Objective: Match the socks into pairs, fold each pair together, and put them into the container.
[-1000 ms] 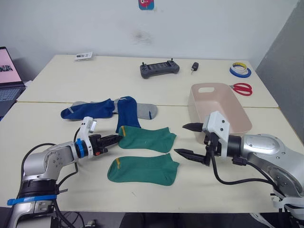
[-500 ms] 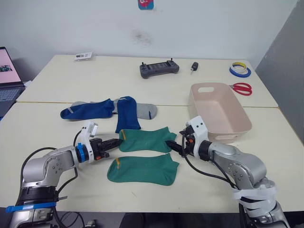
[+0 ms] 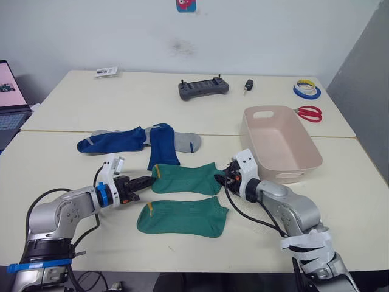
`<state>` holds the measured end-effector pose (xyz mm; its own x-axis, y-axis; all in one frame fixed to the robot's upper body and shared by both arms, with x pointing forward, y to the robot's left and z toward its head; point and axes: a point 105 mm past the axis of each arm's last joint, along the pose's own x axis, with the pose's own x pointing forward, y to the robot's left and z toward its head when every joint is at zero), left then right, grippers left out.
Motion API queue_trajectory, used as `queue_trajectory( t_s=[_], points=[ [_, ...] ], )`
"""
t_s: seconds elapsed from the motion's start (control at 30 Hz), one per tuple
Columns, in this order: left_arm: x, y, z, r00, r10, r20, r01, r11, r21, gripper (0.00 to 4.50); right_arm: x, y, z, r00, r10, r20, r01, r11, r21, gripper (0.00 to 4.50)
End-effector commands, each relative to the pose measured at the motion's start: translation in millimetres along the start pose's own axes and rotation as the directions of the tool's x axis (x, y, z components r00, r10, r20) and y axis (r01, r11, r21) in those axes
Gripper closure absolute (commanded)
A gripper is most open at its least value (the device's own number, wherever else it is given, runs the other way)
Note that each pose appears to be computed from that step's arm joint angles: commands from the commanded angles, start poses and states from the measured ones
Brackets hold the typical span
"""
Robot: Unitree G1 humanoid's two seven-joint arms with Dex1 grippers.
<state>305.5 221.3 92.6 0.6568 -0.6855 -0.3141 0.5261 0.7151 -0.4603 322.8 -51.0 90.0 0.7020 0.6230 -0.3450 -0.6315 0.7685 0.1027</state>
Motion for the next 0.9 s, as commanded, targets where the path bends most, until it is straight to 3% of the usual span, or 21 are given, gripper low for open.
queue_trajectory(
  t_s=[0.03,0.07,0.3,0.5,0.63,0.73,0.9],
  points=[
    [-3.5,-1.7,8.8,0.999,0.001,0.037,-0.002,1.0,0.031,4.5,-2.9,4.0,15.0,0.998,0.02,0.058,-0.017,0.999,-0.048,4.17],
    [-4.8,-1.3,9.6,0.999,0.002,0.039,-0.004,0.999,0.034,4.5,-3.6,4.5,17.1,0.997,0.021,0.068,-0.017,0.998,-0.053,4.45],
    [-22.7,-10.8,33.3,0.997,-0.022,0.071,0.016,0.996,0.089,4.5,-20.4,16.5,42.4,0.982,0.084,0.167,-0.064,0.99,-0.122,4.45],
    [-42.9,-52.6,43.3,0.989,-0.146,0.036,0.142,0.984,0.104,4.5,-66.3,42.9,54.5,0.942,0.237,0.238,-0.197,0.964,-0.179,4.45],
    [-56.7,-70.1,24.6,0.979,-0.2,-0.045,0.202,0.978,0.056,4.5,-88.4,57.0,46.6,0.925,0.309,0.22,-0.281,0.948,-0.151,4.45],
    [-60.1,-66.3,0.3,0.983,-0.165,-0.08,0.167,0.986,0.013,4.5,-98.8,63.6,23.1,0.933,0.33,0.146,-0.317,0.942,-0.107,4.45],
    [-55.7,-55.1,-33.0,0.99,-0.105,-0.089,0.101,0.994,-0.048,4.5,-92.1,58.7,-7.1,0.961,0.27,0.052,-0.263,0.959,-0.109,4.45]
  ],
)
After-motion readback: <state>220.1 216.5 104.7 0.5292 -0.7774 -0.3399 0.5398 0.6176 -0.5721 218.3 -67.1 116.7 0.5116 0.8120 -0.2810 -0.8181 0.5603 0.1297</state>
